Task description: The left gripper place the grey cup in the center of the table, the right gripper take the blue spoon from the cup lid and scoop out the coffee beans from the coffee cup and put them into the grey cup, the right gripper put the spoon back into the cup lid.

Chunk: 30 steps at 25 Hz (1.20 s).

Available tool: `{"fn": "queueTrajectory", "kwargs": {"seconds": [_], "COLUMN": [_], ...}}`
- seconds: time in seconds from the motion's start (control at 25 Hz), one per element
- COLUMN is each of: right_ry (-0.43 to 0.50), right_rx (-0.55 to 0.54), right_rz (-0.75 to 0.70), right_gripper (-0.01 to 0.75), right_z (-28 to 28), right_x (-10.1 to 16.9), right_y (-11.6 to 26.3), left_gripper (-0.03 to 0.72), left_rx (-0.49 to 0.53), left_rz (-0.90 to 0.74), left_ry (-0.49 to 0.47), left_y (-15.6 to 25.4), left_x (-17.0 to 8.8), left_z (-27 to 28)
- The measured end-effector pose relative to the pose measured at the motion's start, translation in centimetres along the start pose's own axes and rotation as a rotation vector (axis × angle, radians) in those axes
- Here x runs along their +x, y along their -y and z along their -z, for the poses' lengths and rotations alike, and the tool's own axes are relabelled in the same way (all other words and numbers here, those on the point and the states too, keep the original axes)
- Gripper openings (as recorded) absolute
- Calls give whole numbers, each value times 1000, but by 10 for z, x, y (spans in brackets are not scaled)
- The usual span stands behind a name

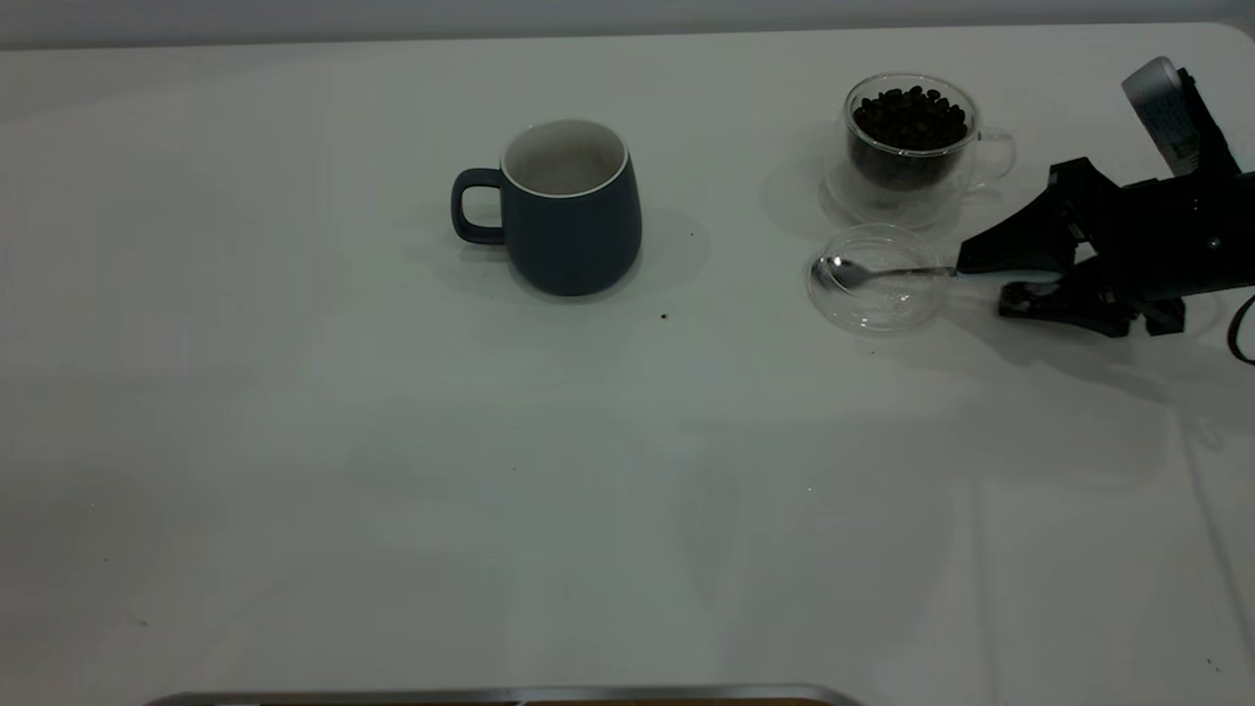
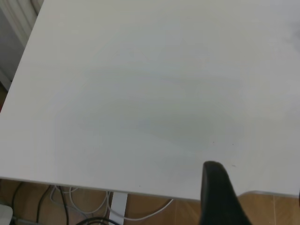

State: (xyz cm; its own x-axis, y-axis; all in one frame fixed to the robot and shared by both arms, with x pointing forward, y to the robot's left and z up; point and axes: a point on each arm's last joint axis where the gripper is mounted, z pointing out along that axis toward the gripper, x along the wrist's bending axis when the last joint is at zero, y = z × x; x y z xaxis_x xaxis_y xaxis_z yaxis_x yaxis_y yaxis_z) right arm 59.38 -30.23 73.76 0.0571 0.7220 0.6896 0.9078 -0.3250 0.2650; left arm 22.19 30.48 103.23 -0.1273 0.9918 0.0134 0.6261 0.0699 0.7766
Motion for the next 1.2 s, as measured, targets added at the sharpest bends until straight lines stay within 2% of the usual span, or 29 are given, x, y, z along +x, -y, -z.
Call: {"fn": "queueTrajectory", "kwargs": {"seconds": [0.12,0.32,0.44,0.56,0.68,0.76,0.88,0.96,1.04,1.16,1.2], "right_ry": [54,154,193,178,145,137,150,163,204,301,342], "right_rx": [-31,-80,-132,-199,-252,-249,-204,-170,-88,86,121], "right_rz": [67,154,203,288,398,477,567,561,588,537,478], "right_gripper": [618,613,596,585,584,584,584,584,584,584,583], "right_z": [10,27,43,67,96,113,138,156,171,193,201], "right_x": [6,15,31,65,113,145,185,205,217,220,219], "right_y": [-12,-29,-44,-58,-66,-60,-40,-20,3,43,55], "left_gripper": [474,474,474,474,474,474,474,474,474,474,474], "left_rx": [0,0,0,0,0,0,0,0,0,0,0], "left_rz": [0,0,0,0,0,1,1,1,3,3,3], "left_ry": [0,0,0,0,0,0,0,0,0,0,0], "left_y": [0,0,0,0,0,0,0,0,0,0,0], "left_x": [0,0,0,0,0,0,0,0,0,0,0], "left_z": [0,0,0,0,0,0,0,0,0,0,0]}}
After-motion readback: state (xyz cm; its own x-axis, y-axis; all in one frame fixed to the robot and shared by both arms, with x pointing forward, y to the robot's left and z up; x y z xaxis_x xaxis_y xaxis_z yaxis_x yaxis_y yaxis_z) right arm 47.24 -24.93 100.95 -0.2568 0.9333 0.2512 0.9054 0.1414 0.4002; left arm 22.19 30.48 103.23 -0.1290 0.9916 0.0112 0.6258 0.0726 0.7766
